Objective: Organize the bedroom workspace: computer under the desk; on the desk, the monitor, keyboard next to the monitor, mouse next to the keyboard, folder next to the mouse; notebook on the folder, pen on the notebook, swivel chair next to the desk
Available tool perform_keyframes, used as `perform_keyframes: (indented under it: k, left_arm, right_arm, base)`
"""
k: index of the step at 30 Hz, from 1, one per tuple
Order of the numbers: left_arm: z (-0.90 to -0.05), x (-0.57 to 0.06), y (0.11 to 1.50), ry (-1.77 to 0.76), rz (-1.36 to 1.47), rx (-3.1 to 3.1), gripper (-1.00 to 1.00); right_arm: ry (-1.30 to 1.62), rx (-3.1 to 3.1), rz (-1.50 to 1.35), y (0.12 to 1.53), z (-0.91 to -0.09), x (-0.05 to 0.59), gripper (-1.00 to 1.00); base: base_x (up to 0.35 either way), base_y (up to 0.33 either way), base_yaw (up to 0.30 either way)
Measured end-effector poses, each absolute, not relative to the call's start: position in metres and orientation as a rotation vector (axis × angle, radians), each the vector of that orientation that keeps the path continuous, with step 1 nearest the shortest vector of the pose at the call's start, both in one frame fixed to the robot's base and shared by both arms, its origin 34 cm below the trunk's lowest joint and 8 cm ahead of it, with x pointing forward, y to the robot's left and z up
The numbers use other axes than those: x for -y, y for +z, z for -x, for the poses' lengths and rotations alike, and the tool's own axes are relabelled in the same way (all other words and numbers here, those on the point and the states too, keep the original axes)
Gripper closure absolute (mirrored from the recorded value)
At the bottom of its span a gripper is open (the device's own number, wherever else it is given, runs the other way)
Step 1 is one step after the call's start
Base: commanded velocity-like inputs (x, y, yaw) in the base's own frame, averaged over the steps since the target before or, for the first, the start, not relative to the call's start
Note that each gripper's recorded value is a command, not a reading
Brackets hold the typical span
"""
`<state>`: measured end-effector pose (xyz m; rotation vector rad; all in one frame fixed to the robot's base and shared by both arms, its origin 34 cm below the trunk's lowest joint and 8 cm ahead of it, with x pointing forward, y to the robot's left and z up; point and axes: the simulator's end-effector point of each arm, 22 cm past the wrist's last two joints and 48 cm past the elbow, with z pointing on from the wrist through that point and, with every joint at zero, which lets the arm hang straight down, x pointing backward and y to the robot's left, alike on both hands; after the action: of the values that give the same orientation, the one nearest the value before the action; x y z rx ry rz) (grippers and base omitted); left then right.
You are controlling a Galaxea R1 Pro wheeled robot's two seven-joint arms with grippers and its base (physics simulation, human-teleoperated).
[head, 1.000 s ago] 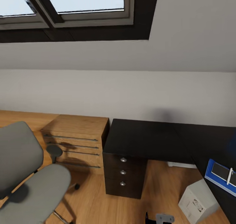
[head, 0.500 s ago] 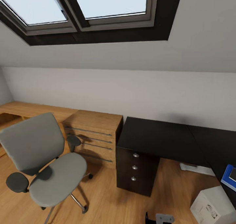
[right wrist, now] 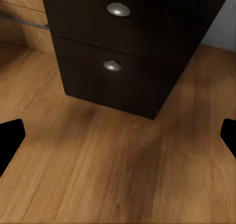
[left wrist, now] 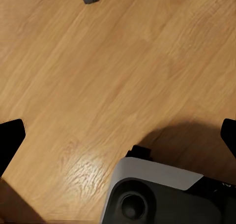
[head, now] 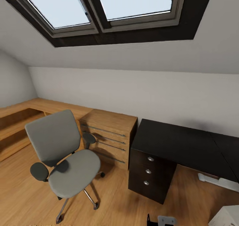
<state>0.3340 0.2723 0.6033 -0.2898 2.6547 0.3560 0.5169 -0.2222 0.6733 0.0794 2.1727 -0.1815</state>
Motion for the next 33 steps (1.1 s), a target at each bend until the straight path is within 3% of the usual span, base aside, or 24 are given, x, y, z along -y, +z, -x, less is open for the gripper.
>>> perform_keyframes:
  k: [33]
  left_arm:
    - [-0.328, -0.250, 0.601, 0.240, 0.349, -2.523, -1.00]
  right_arm:
    - [-0.164, -2.150, -0.109, 0.677, -0.518, 0.214, -1.00]
  base:
    - [0.000, 0.000, 0.282]
